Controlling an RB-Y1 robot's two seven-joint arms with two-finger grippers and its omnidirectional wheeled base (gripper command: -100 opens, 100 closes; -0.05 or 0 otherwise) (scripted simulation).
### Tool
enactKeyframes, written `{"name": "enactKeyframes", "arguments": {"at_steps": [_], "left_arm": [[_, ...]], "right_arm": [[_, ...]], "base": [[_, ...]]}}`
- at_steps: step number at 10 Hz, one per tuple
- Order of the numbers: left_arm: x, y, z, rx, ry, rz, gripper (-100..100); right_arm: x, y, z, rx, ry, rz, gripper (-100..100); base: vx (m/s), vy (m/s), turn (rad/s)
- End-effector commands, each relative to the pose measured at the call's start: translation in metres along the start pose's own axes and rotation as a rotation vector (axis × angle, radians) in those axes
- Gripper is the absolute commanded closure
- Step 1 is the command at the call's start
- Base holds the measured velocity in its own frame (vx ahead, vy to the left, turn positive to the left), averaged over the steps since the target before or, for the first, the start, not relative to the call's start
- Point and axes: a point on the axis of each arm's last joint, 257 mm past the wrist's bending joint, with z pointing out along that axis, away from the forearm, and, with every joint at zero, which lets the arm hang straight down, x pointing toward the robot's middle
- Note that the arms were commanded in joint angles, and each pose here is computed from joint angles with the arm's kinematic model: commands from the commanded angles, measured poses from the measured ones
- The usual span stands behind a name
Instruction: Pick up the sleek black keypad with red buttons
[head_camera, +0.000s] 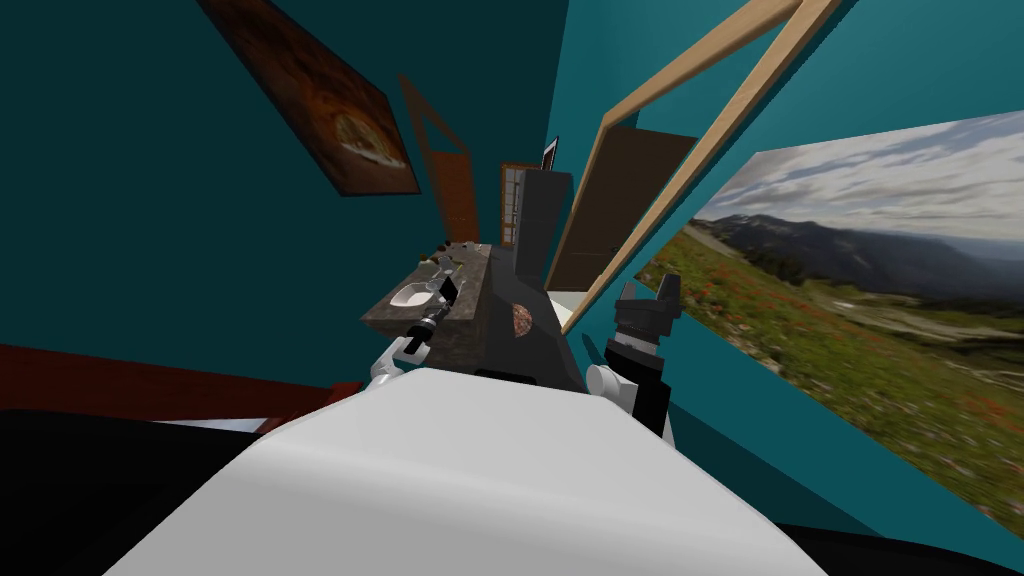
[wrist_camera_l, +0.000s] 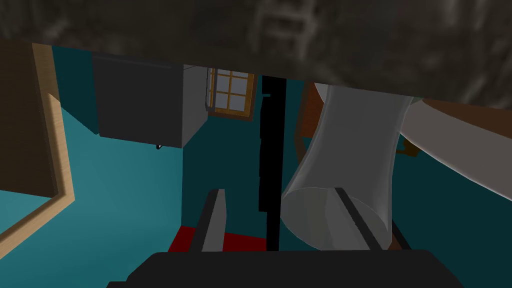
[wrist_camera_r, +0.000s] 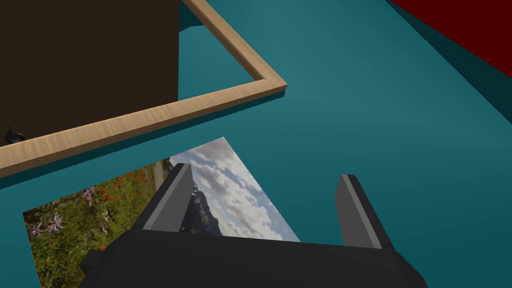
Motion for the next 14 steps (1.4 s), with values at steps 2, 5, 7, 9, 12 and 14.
{"name": "enactKeyframes", "arguments": {"at_steps": [2, 5, 7, 9, 12, 14], "left_arm": [[0.000, 0.000, 0.000, 0.000, 0.000, 0.000, 100], [0.000, 0.000, 0.000, 0.000, 0.000, 0.000, 0], [-0.015, 0.008, 0.008, -0.014, -0.005, -0.007, -100], [-0.026, 0.013, 0.013, -0.024, -0.009, -0.012, -100], [-0.044, 0.022, 0.022, -0.041, -0.017, -0.022, -100], [-0.057, 0.026, 0.027, -0.051, -0.023, -0.029, -100]], "right_arm": [[0.000, 0.000, 0.000, 0.000, 0.000, 0.000, 0], [0.000, 0.000, 0.000, 0.000, 0.000, 0.000, 0], [0.000, 0.000, 0.000, 0.000, 0.000, 0.000, 0], [0.000, 0.000, 0.000, 0.000, 0.000, 0.000, 0], [0.000, 0.000, 0.000, 0.000, 0.000, 0.000, 0], [0.000, 0.000, 0.000, 0.000, 0.000, 0.000, 0]], "base": [[0.000, 0.000, 0.000], [0.000, 0.000, 0.000], [-0.036, -0.012, -0.061], [-0.046, -0.007, -0.040], [-0.044, -0.010, -0.049], [-0.043, -0.010, -0.048]]}}
